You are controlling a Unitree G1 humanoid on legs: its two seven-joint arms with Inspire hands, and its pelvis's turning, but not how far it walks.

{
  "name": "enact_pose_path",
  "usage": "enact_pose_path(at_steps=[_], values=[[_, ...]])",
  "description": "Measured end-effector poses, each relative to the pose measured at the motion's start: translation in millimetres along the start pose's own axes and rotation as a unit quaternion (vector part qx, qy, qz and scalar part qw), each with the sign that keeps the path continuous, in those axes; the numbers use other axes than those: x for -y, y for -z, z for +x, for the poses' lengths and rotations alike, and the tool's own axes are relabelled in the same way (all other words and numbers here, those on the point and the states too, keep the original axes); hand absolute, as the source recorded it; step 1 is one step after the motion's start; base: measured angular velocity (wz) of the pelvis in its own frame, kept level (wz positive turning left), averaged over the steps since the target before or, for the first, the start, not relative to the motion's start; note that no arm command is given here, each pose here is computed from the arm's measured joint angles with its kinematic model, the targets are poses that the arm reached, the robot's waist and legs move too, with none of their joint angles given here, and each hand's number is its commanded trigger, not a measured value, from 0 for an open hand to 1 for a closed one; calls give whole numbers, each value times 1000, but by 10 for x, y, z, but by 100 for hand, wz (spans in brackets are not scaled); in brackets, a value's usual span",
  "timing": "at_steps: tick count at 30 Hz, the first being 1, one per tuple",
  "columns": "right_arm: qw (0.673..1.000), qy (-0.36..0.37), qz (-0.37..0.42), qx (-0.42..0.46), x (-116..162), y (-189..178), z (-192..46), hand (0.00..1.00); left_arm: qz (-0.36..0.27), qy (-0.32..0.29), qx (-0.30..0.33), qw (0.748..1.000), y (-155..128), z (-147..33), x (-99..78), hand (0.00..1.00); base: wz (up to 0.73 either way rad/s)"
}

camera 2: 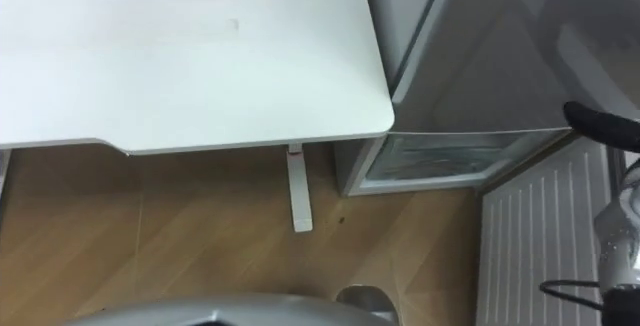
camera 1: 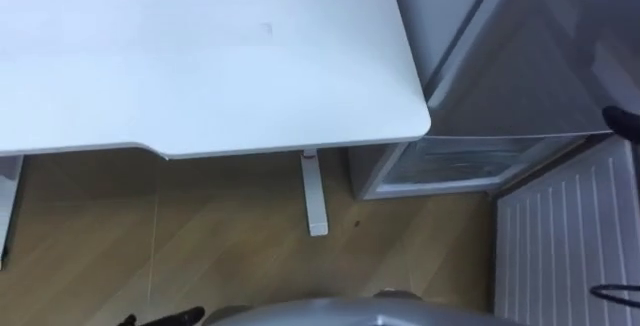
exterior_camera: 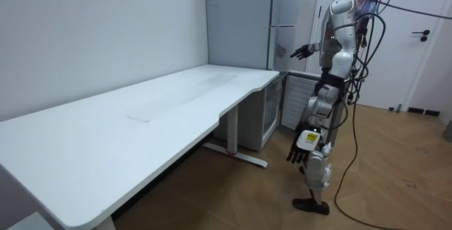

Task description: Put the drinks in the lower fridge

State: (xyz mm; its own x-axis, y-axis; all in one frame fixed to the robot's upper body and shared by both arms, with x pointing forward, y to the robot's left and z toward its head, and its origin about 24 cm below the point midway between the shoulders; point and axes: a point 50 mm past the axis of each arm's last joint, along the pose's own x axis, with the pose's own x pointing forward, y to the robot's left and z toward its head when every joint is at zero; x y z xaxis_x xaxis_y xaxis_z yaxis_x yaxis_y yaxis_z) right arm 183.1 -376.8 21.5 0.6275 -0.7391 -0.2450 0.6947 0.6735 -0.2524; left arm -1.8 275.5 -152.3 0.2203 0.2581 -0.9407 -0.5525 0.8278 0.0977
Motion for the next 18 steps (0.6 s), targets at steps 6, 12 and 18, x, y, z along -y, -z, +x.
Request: enact_pose_path(at_steps=[6, 12, 18], values=[[995, 82, -40, 34, 207, -54, -4, 0, 11, -10, 2, 1000, -21, -3, -47, 0, -2], [989, 130, -71, -5, 385, 167, -10, 0, 7, -19, 2, 1000, -67, -2, -83, 0, -1], [981, 160, -87, -61, 586, 403, -7, 0, 2, -27, 8, 1000, -95, -6, -113, 0, 0]])
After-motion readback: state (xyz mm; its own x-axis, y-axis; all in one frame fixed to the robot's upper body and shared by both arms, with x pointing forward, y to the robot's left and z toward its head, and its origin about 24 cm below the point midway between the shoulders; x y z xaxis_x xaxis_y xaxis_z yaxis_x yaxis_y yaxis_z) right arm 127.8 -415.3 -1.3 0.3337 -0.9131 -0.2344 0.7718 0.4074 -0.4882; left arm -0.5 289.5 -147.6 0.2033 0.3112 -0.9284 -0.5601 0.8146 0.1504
